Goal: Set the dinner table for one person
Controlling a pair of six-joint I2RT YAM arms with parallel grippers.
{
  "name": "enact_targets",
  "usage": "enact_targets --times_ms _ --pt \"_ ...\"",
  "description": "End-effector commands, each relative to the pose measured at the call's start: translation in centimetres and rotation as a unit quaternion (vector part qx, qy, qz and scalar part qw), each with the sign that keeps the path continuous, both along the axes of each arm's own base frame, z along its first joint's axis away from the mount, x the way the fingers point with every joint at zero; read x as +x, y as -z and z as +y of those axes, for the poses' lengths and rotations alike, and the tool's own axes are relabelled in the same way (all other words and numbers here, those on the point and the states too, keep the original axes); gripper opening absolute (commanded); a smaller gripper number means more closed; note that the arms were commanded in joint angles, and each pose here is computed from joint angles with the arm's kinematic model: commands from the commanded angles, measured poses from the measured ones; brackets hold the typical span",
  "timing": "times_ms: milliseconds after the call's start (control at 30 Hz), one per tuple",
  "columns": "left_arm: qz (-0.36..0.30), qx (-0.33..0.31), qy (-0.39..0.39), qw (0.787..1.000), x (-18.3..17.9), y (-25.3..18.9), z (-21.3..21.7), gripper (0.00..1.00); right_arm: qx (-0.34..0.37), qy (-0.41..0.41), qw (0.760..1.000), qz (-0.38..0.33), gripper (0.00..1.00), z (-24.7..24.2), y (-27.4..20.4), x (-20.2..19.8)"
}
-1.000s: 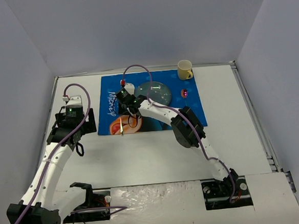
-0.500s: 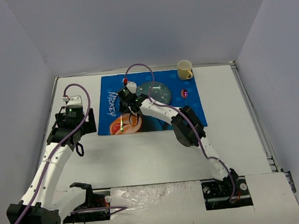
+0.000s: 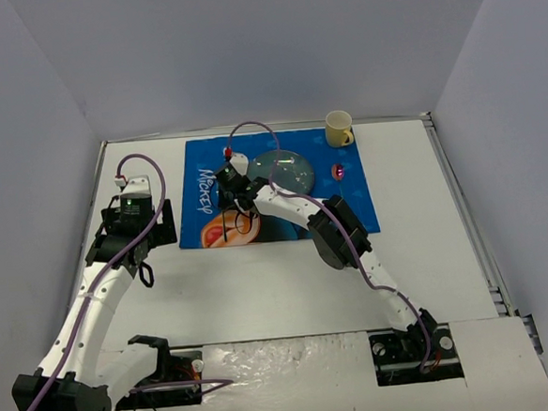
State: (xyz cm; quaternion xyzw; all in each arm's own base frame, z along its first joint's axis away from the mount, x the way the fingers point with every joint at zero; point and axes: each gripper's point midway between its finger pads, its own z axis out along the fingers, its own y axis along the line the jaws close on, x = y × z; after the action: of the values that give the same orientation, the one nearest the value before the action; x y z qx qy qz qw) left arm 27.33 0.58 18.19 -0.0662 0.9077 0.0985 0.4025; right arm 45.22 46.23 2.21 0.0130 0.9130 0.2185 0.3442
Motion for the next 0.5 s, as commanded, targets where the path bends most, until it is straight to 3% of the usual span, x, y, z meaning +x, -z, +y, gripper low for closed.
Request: enact_targets --times_ms 0,133,367,467 --pt "-0.033 -0.005 -0.007 0.999 1.0 -1.5 0.1 0.97 0.034 0.019 0.999 -0.034 0.00 0.4 -2.9 1.9" --pt "-0.032 -0.005 -0.007 0.999 0.9 -1.5 0.1 0.97 0.038 0.026 0.998 -0.032 0.00 0.3 -2.9 1.9" --pt "-0.032 -0.004 -0.007 0.999 0.9 -1.5 0.1 0.97 0.052 0.032 0.997 -0.045 0.24 0.4 -3.9 2.4" --pt "-0.032 -0.004 -0.007 0.999 0.9 -1.5 0.1 0.97 0.051 0.029 0.997 -0.051 0.27 0.2 -4.7 2.4"
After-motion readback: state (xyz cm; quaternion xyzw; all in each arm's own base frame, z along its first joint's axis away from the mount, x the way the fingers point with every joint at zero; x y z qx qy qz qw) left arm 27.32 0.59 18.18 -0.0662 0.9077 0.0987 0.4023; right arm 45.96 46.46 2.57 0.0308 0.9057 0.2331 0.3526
